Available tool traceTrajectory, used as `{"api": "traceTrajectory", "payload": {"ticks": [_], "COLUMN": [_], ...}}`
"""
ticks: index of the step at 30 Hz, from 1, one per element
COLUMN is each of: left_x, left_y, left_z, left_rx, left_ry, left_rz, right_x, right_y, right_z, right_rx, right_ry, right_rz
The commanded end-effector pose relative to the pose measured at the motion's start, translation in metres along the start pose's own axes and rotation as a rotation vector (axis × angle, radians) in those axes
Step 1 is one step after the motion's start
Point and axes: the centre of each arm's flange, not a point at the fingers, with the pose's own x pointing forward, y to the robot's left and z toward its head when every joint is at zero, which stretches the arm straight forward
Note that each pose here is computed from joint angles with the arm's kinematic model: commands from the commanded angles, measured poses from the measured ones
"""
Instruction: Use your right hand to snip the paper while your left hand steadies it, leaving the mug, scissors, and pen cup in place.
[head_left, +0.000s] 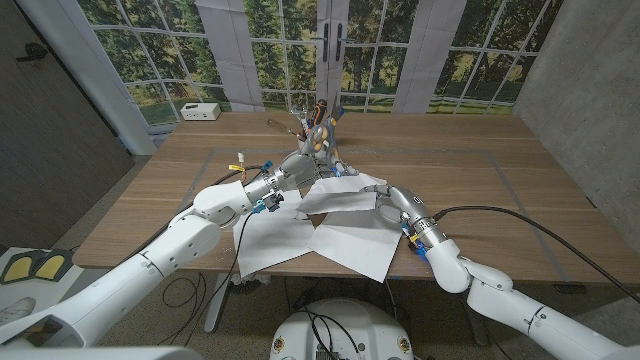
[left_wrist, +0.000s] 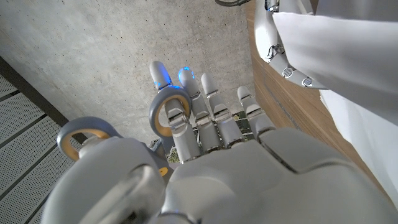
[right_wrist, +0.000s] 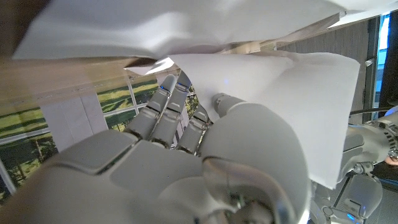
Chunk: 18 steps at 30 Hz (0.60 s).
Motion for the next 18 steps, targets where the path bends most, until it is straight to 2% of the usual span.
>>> {"api": "traceTrajectory", "payload": {"ticks": [1, 14, 18], "left_x": [0.002, 0.002, 0.003], "left_y": [0.0, -0.002, -0.003], "left_z": [0.0, 0.002, 0.002], "left_rx": [0.005, 0.016, 0.015], "left_ry": [0.002, 0.006, 0.006], "left_rz": [-0.006, 0.0, 0.003], "right_x": [0.0, -0.001, -0.002], "right_y": [-0.016, -0.024, -0.03], "right_z": [-0.006, -0.007, -0.011], "right_rx": [-0.01, -0.014, 0.024], "right_ry": [0.043, 0.064, 0.101], "right_rz": [-0.111, -0.179, -0.22]}}
